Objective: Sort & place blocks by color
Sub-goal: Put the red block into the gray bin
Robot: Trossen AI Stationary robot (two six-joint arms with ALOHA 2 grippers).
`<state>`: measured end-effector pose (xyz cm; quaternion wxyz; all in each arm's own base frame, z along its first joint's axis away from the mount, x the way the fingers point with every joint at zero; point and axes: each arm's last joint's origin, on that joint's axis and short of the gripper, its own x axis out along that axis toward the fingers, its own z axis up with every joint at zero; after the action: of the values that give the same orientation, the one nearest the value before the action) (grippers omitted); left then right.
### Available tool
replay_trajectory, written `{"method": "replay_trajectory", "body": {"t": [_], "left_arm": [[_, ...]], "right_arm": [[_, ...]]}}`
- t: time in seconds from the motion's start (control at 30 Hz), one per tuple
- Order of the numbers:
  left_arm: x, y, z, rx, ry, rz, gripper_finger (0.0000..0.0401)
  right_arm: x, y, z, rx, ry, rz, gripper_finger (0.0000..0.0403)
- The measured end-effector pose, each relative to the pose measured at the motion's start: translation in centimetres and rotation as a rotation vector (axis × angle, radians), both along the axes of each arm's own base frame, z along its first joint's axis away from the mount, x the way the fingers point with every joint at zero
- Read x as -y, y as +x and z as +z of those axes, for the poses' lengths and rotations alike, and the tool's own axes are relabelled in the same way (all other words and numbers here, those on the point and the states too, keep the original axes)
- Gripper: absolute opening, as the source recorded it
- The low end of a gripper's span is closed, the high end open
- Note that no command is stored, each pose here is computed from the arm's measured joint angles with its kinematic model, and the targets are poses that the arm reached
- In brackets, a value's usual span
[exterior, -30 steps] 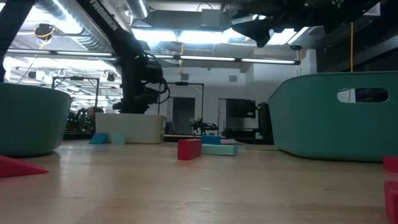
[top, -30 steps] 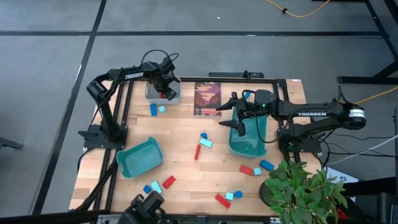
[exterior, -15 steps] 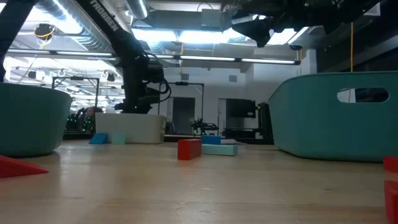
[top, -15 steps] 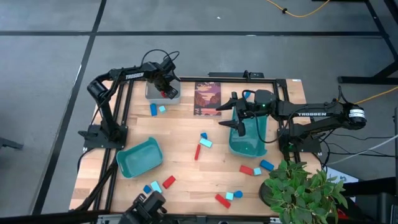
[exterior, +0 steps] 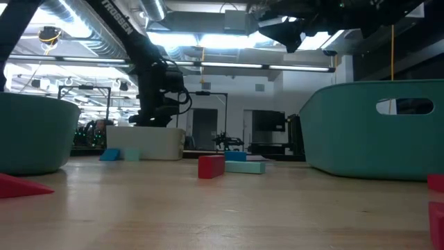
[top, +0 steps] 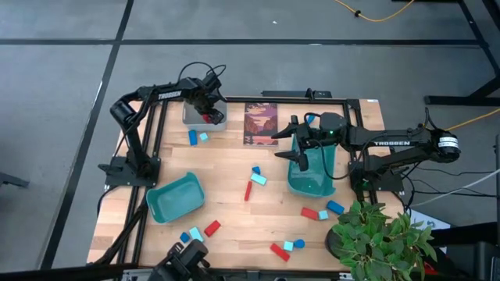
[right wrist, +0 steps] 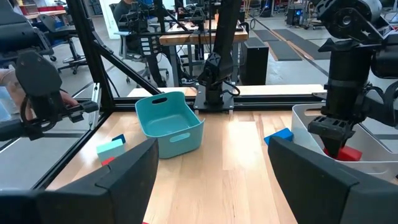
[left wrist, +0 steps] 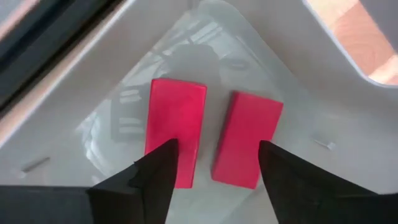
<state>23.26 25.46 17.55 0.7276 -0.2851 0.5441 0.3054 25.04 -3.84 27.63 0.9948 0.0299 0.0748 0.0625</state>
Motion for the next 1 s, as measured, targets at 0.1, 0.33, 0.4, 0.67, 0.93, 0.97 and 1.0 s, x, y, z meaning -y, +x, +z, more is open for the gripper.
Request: {"method": "replay_trajectory", "body": {"t": [0.1, 0.33, 0.4, 0.67, 0.93, 0.97, 1.0], "left_arm": [[-0.3, 0.3, 0.9, 0.011, 0.008, -0.001, 0.0231], [-0.7, 0.8, 4.5, 0.034, -0.022, -0.03, 0.0235], [-0.4, 1.0, 6.4, 0.082, -0.002, -0.043, 0.0234], [4.9, 1.0, 15.3, 0.463, 0.292, -0.222, 0.0233], [14.4, -0.8, 16.5, 0.976, 0.563, -0.468, 0.0233], [15.5, -1.1, 16.0, 1.03, 0.58, -0.493, 0.0232], [16.4, -1.4, 15.5, 1.088, 0.599, -0.517, 0.0231]], "right_arm": [[0.0, 0.0, 0.0, 0.0, 0.0, 0.0, 0.0307], [0.0, 0.0, 0.0, 0.0, 0.0, 0.0, 0.0307], [0.0, 0.0, 0.0, 0.0, 0.0, 0.0, 0.0307], [0.0, 0.0, 0.0, 0.003, 0.0, 0.0, 0.0307], [0.0, 0.0, 0.2, 0.023, -0.002, 0.0, 0.0307], [0.0, 0.0, 0.3, 0.025, -0.001, 0.0, 0.0307], [0.0, 0.0, 0.3, 0.027, -0.001, 0.001, 0.0307]]}}
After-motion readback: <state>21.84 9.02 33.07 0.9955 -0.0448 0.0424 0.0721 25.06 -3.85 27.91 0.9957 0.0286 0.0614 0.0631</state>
